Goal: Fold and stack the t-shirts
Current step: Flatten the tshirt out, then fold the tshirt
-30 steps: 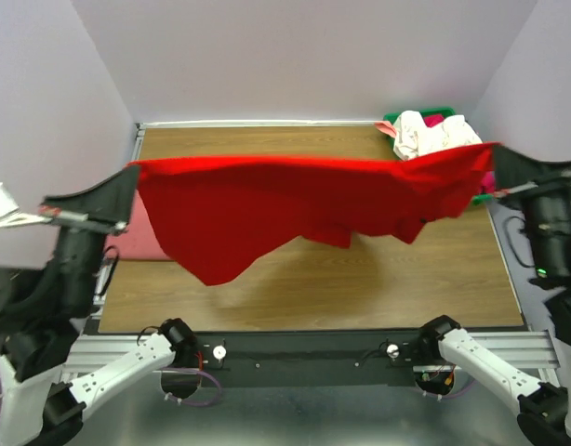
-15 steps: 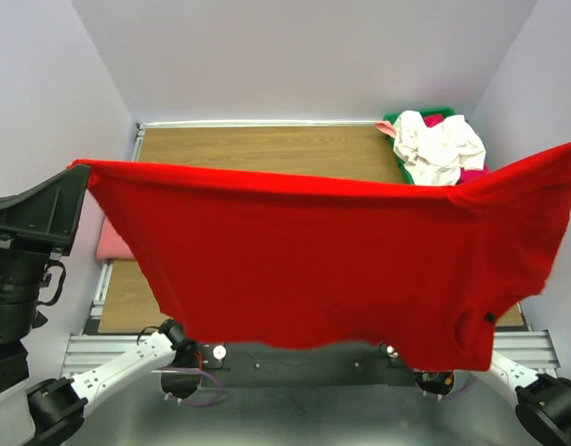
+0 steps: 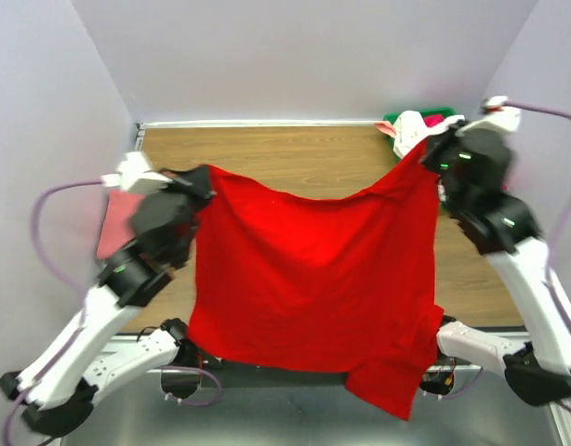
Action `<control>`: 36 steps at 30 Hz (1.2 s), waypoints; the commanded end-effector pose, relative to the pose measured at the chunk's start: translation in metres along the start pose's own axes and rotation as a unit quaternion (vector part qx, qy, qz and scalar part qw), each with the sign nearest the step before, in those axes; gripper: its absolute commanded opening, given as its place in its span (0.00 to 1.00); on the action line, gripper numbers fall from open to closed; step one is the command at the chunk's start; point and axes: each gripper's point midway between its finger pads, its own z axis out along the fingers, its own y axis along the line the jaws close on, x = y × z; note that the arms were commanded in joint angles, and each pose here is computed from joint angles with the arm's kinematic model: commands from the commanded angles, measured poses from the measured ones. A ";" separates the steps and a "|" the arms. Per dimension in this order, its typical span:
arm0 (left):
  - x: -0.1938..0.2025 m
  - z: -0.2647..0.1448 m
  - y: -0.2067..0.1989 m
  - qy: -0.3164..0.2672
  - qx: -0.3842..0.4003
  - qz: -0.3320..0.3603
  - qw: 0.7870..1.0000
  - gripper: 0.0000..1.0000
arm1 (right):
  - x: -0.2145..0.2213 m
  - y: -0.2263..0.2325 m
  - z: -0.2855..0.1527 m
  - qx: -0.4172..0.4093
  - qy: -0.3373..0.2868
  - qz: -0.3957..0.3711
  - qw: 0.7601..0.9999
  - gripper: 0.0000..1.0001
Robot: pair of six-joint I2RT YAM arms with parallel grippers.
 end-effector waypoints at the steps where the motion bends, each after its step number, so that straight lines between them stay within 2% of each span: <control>1: 0.058 0.051 0.087 -0.003 -0.128 0.045 0.991 0.00 | 0.064 -0.033 0.054 0.124 0.009 -0.035 0.992 0.00; 2: 0.079 0.070 0.107 0.015 -0.146 0.067 0.987 0.00 | 0.080 -0.036 0.065 0.132 0.020 -0.040 0.990 0.00; 3: 0.080 0.091 0.110 0.005 -0.129 0.074 0.989 0.00 | 0.104 -0.043 0.076 0.141 0.040 -0.052 0.988 0.00; 5: 0.120 0.134 0.155 0.056 -0.141 0.090 0.984 0.00 | 0.143 -0.049 0.109 0.142 0.078 -0.051 0.986 0.00; 7: 0.148 0.157 0.184 0.098 -0.171 0.114 0.974 0.00 | 0.171 -0.051 0.133 0.132 0.107 -0.044 0.984 0.01; 8: 0.168 0.179 0.207 0.123 -0.207 0.136 0.961 0.00 | 0.197 -0.064 0.150 0.150 0.133 -0.055 0.978 0.00; 9: 0.176 0.190 0.217 0.133 -0.222 0.147 0.955 0.00 | 0.206 -0.068 0.160 0.153 0.142 -0.063 0.976 0.00; 10: 0.171 0.212 0.206 0.128 -0.216 0.155 0.955 0.00 | 0.206 -0.064 0.172 0.149 0.141 -0.060 0.977 0.01; 11: 0.180 0.221 0.214 0.137 -0.227 0.163 0.950 0.00 | 0.232 -0.075 0.185 0.162 0.166 -0.074 0.970 0.00; 12: 0.200 0.230 0.237 0.161 -0.248 0.177 0.939 0.00 | 0.236 -0.075 0.192 0.162 0.171 -0.075 0.969 0.00; 13: 0.202 0.242 0.230 0.164 -0.236 0.176 0.941 0.00 | 0.251 -0.079 0.205 0.164 0.185 -0.081 0.965 0.00; 14: 0.212 0.247 0.243 0.173 -0.246 0.180 0.936 0.00 | 0.253 -0.081 0.211 0.165 0.188 -0.082 0.965 0.00; 17: 0.212 0.261 0.246 0.168 -0.247 0.183 0.937 0.00 | 0.262 -0.086 0.224 0.168 0.197 -0.084 0.962 0.00; 24: 0.198 0.267 0.254 0.162 -0.251 0.177 0.938 0.00 | 0.272 -0.092 0.222 0.160 0.216 -0.084 0.959 0.01; 35: 0.181 0.217 0.260 0.159 -0.261 0.182 0.935 0.00 | 0.263 -0.101 0.134 0.133 0.255 -0.056 0.956 0.00; 36: 0.173 0.213 0.252 0.151 -0.252 0.178 0.939 0.00 | 0.254 -0.099 0.125 0.126 0.248 -0.050 0.959 0.00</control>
